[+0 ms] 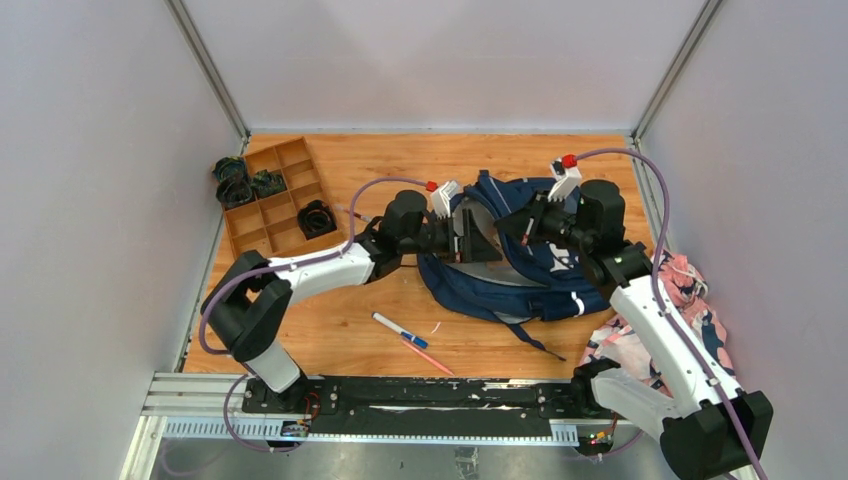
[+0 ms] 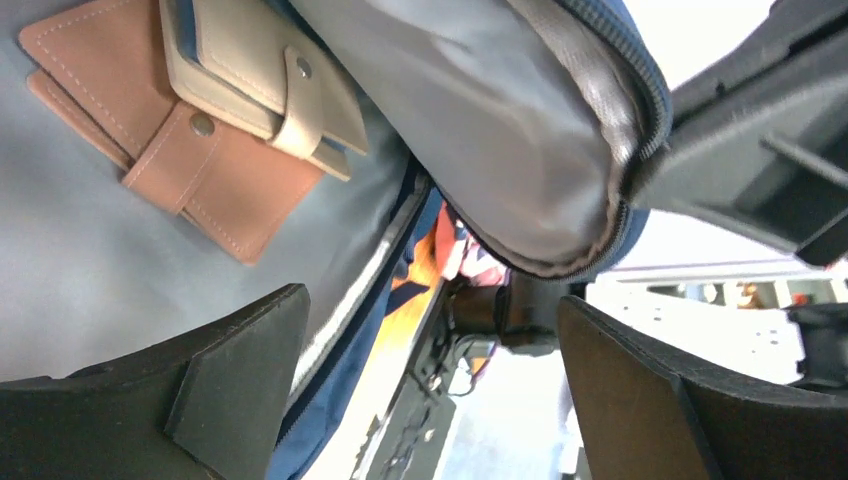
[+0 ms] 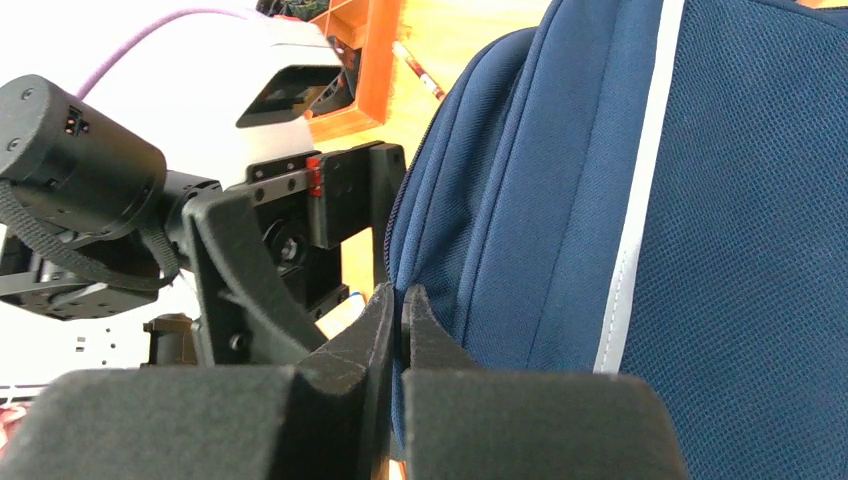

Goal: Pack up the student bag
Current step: Place the personal item in the student bag, then adjust the student bag at the center of the board.

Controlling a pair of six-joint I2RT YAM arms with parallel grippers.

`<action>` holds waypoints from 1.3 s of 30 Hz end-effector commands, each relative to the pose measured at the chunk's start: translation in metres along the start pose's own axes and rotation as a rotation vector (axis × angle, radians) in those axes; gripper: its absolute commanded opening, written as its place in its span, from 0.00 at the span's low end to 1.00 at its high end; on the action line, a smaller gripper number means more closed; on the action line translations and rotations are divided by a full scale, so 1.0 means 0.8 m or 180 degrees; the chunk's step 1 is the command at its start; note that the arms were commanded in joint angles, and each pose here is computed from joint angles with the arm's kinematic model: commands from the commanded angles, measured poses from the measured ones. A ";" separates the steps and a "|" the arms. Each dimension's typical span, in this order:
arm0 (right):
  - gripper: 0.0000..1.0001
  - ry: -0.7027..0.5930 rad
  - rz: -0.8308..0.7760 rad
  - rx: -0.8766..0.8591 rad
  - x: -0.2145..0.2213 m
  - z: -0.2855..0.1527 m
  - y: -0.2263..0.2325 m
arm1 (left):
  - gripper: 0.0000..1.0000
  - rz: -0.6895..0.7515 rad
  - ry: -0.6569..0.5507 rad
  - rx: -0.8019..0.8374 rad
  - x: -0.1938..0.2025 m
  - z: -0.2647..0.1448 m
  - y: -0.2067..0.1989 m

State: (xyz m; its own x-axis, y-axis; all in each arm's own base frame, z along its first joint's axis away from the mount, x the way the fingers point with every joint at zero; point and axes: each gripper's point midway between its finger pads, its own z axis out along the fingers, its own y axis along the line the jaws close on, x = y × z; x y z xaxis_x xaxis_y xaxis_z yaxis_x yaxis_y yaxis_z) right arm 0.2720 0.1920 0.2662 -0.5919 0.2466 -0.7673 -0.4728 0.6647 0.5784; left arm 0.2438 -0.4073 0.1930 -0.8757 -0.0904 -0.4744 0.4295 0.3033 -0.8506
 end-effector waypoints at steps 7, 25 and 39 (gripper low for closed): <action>0.00 -0.0023 -0.0106 -0.0120 0.008 0.002 0.007 | 1.00 0.0676 0.0808 -0.0635 0.076 -0.089 0.030; 0.11 0.0988 -0.0465 0.0456 0.139 0.006 -0.044 | 1.00 0.0807 -0.0674 -0.2836 -0.018 -0.247 0.126; 0.65 0.0390 -0.0515 0.2457 0.098 -0.112 -0.138 | 0.95 0.1048 -0.0446 -0.2419 -0.094 -0.131 0.126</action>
State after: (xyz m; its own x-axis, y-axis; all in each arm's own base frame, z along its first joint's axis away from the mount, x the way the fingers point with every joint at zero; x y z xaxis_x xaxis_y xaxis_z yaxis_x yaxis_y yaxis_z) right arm 0.2173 0.1488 0.1628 -0.6687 -0.0619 -0.7409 -0.3381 0.9129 0.2289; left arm 0.2986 -0.2487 0.1494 -0.7334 0.0168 -0.6796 0.2987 0.9060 -0.2999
